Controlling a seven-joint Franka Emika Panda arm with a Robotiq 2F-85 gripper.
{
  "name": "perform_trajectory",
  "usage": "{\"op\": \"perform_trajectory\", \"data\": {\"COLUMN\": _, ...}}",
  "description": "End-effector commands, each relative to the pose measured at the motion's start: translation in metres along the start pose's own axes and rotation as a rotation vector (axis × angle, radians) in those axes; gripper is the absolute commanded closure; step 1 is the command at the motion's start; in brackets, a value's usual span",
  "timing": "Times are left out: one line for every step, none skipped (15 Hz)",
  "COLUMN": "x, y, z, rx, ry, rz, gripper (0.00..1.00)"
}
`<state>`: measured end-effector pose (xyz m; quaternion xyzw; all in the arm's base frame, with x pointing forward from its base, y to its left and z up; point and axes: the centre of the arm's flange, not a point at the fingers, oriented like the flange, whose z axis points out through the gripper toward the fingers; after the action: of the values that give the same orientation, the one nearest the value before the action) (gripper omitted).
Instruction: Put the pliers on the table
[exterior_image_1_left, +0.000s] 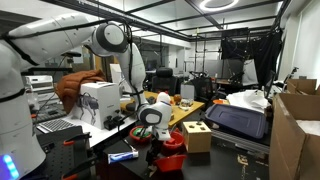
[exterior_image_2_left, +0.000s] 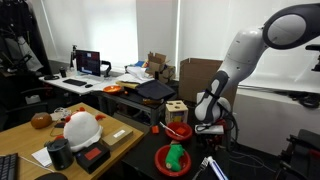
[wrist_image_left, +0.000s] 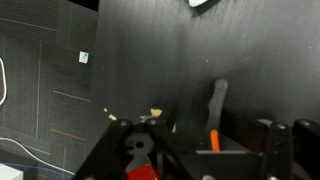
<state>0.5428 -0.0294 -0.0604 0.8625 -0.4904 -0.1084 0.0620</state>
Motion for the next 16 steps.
{"op": "perform_trajectory", "data": {"x": -0.002, "y": -0.003, "z": -0.009, "rx": 0.001, "ry": 0.023, "rz": 0.006, "gripper": 0.85}}
{"op": "perform_trajectory", "data": {"x": -0.001, "y": -0.004, "z": -0.013, "rx": 0.007, "ry": 0.024, "rz": 0.006, "gripper": 0.92}}
{"op": "perform_trajectory", "data": {"x": 0.000, "y": -0.004, "z": -0.018, "rx": 0.013, "ry": 0.032, "rz": 0.004, "gripper": 1.00}}
{"op": "perform_trajectory", "data": {"x": 0.000, "y": -0.005, "z": -0.023, "rx": 0.022, "ry": 0.040, "rz": 0.003, "gripper": 0.99}}
{"op": "perform_trajectory", "data": {"x": 0.000, "y": -0.006, "z": -0.025, "rx": 0.026, "ry": 0.044, "rz": 0.001, "gripper": 0.95}}
{"op": "perform_trajectory", "data": {"x": 0.000, "y": -0.007, "z": -0.028, "rx": 0.030, "ry": 0.048, "rz": -0.002, "gripper": 0.95}}
{"op": "perform_trajectory", "data": {"x": -0.001, "y": -0.008, "z": -0.029, "rx": 0.032, "ry": 0.049, "rz": -0.005, "gripper": 0.95}}
{"op": "perform_trajectory", "data": {"x": -0.002, "y": -0.009, "z": -0.031, "rx": 0.032, "ry": 0.050, "rz": -0.007, "gripper": 0.95}}
{"op": "perform_trajectory", "data": {"x": -0.004, "y": -0.009, "z": -0.033, "rx": 0.032, "ry": 0.050, "rz": -0.006, "gripper": 0.95}}
{"op": "perform_trajectory", "data": {"x": -0.005, "y": -0.010, "z": -0.035, "rx": 0.032, "ry": 0.051, "rz": -0.005, "gripper": 0.95}}
{"op": "perform_trajectory", "data": {"x": -0.006, "y": -0.010, "z": -0.038, "rx": 0.031, "ry": 0.049, "rz": -0.005, "gripper": 0.95}}
{"op": "perform_trajectory", "data": {"x": -0.008, "y": -0.010, "z": -0.041, "rx": 0.021, "ry": 0.044, "rz": -0.001, "gripper": 0.95}}
{"op": "perform_trajectory", "data": {"x": -0.010, "y": -0.010, "z": -0.043, "rx": 0.021, "ry": 0.045, "rz": -0.001, "gripper": 0.95}}
{"op": "perform_trajectory", "data": {"x": -0.012, "y": -0.009, "z": -0.047, "rx": 0.017, "ry": 0.049, "rz": 0.002, "gripper": 0.95}}
{"op": "perform_trajectory", "data": {"x": -0.014, "y": -0.008, "z": -0.052, "rx": 0.014, "ry": 0.055, "rz": 0.009, "gripper": 0.95}}
{"op": "perform_trajectory", "data": {"x": -0.015, "y": -0.007, "z": -0.056, "rx": 0.008, "ry": 0.064, "rz": 0.023, "gripper": 0.95}}
